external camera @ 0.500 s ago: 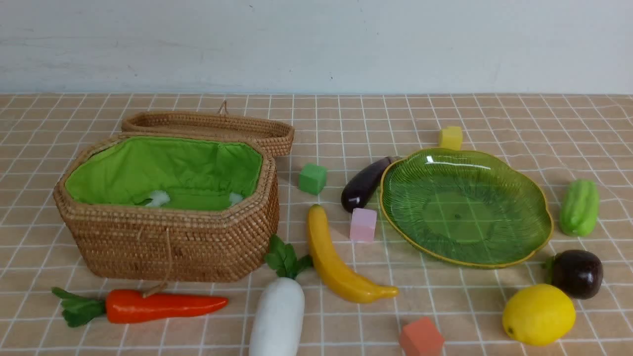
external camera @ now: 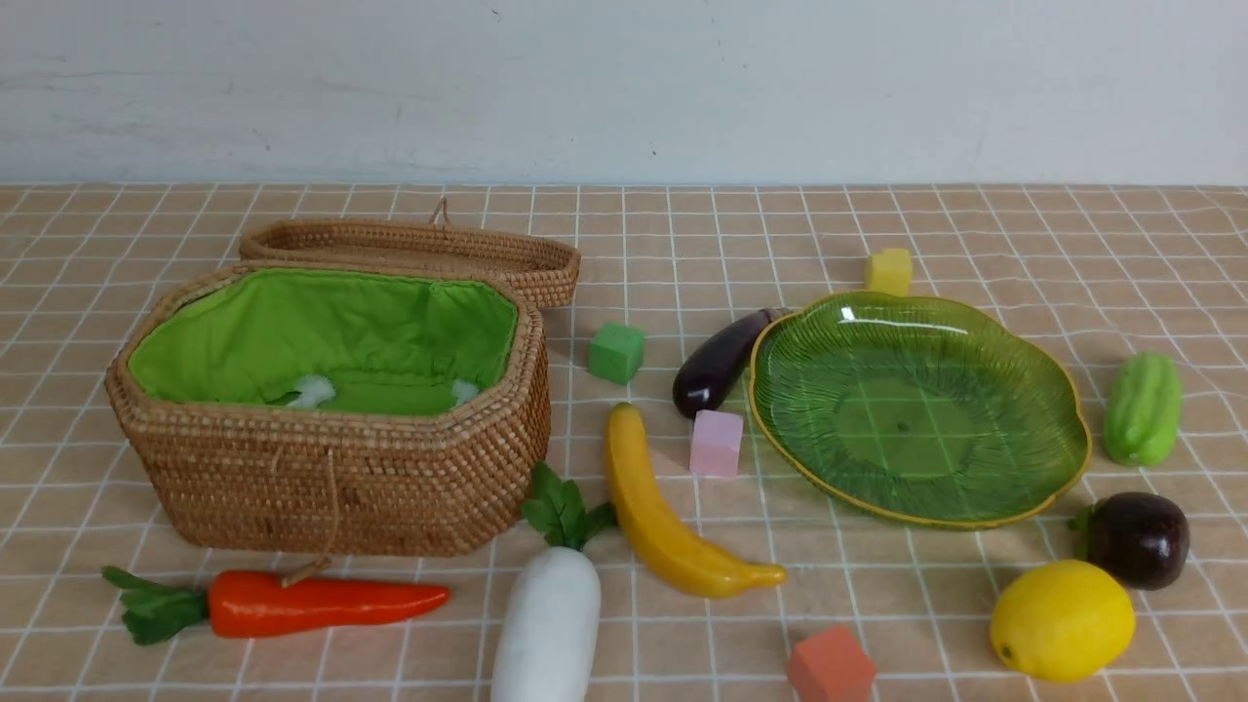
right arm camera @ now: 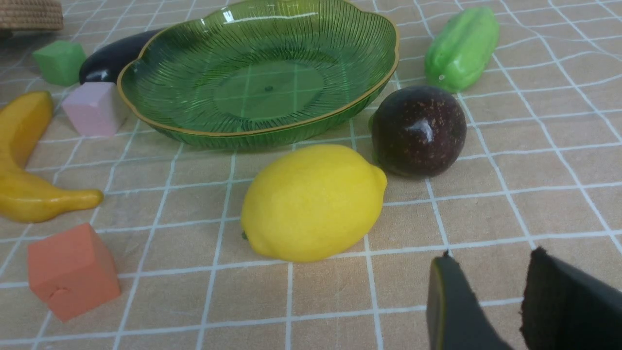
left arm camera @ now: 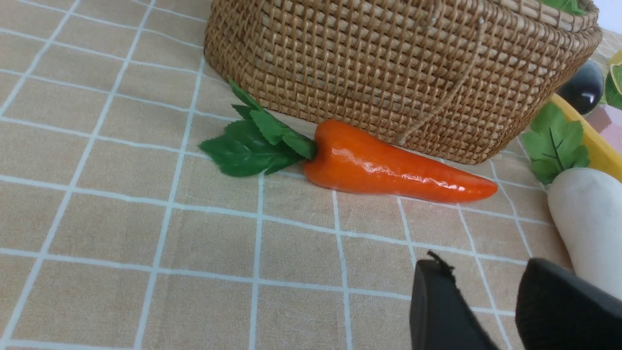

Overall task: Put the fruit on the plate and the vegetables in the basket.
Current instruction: Use the left arm to grab a carrot and put it into the left basket

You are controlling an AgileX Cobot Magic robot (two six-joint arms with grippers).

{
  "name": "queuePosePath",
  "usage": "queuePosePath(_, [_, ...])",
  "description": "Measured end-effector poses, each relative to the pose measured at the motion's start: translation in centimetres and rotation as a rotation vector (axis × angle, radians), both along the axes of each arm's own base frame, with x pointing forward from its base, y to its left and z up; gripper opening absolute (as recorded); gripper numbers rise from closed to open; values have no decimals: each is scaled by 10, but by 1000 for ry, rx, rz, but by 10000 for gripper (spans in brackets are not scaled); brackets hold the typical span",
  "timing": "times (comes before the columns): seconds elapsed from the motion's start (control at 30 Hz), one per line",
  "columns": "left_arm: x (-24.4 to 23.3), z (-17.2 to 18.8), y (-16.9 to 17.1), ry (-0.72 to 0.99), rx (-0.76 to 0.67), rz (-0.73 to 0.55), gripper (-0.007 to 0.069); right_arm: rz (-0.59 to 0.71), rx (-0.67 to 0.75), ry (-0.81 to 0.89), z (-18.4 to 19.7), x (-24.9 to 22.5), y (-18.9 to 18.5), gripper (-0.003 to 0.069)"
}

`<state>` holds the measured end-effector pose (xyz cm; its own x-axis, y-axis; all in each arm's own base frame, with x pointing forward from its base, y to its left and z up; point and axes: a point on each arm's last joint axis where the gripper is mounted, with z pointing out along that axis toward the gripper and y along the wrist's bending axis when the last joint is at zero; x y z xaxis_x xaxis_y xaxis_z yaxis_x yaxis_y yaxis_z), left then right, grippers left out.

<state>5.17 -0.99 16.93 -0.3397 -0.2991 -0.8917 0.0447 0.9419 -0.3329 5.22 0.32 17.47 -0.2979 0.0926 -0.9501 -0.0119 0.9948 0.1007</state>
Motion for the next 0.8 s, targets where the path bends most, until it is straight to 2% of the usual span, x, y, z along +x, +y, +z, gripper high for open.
queuePosePath(0.17, [1,3,0,-28,-20,5,239,0,0,0,0,0,0,242])
queuePosePath(0.23, [2,8,-2,-67,-146,23,239,0,0,0,0,0,0,242])
queuePosePath(0.27, [2,8,-2,-70,-163,25,239,0,0,0,0,0,0,243])
queuePosePath(0.33, [3,14,-3,-97,-377,51,239,0,0,0,0,0,0,243])
queuePosePath(0.47, [4,24,-2,-155,-616,87,237,0,0,0,0,0,0,243])
queuePosePath(0.53, [4,27,-1,-190,-638,95,216,0,0,0,0,0,0,243])
queuePosePath(0.63, [3,35,-3,-190,-601,70,131,0,0,0,0,0,0,243])
queuePosePath(0.73, [0,59,-6,-194,-478,8,3,0,0,0,0,0,0,243])
queuePosePath(0.8, [-1,70,-8,-194,-410,-18,-13,0,0,0,0,0,0,243])
